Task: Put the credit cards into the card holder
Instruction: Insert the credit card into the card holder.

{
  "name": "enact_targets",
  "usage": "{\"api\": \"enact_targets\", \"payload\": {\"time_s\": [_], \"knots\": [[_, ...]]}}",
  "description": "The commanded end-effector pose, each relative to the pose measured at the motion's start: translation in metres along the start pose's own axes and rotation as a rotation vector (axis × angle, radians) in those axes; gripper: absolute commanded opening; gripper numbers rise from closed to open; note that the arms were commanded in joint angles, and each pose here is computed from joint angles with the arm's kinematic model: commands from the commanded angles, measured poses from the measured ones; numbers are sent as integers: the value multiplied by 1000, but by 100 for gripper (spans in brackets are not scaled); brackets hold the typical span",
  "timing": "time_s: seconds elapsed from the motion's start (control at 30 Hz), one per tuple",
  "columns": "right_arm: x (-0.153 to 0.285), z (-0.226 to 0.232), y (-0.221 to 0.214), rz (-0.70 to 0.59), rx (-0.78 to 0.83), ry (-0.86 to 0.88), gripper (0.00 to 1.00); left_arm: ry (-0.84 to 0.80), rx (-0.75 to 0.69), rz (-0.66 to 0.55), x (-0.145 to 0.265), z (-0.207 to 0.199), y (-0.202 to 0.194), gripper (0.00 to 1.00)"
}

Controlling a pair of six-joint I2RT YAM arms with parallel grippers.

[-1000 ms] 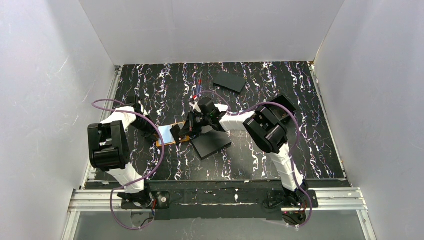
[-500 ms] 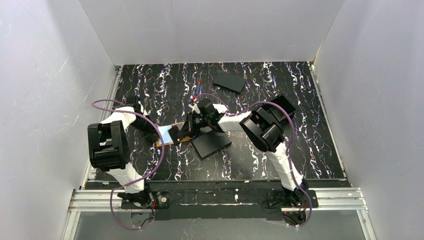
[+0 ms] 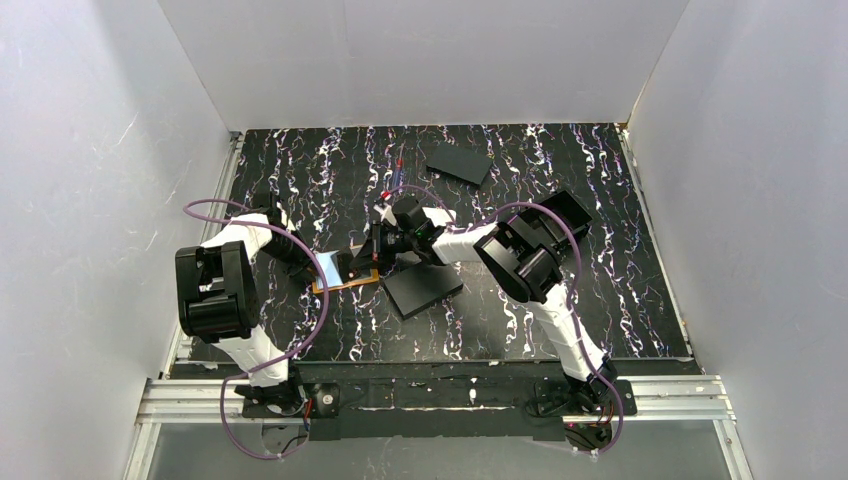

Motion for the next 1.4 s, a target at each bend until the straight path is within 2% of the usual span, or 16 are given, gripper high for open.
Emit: {"api": "enact_targets", "payload": {"time_s": [0.0,0.37,0.57,0.7,0.8,0.97,1.07,1.37], "knots": [[-10,-8,7,-53,9,-2,1,-15,-4,42,-4,-1,-11,23],[-16,-13,-14,-104,-117,65,1,-28,-4,46,-5,-3,-12,23],[-21,-8,-25,-143,-138,72,7,-39,-2,46,-5,-4,-13,23],[-20,-8,-31,-185,-129,54,16,-53,0,49,-5,-5,-15,23],[-17,-8,-31,-167,-63,-11,25,-57,1,49,-5,-6,-15,23],[-6,-3,-29,-83,156,-178,38,-66,-2,46,-4,-7,-15,23],[1,-5,-31,-51,210,-222,40,-77,0,51,-5,-7,-15,23],[11,2,-23,-74,310,-333,44,-74,-8,56,-5,-7,-15,22]]}}
Point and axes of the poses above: each gripper's point midway between its finger pads, its own x axis back along the fingers, its own z axis along the line the jaws close on, y = z × x, the point moved 9 cm from there along x, back along the fingers, and after that the axes turned 15 degrees about -x, right-handed, at the moved point
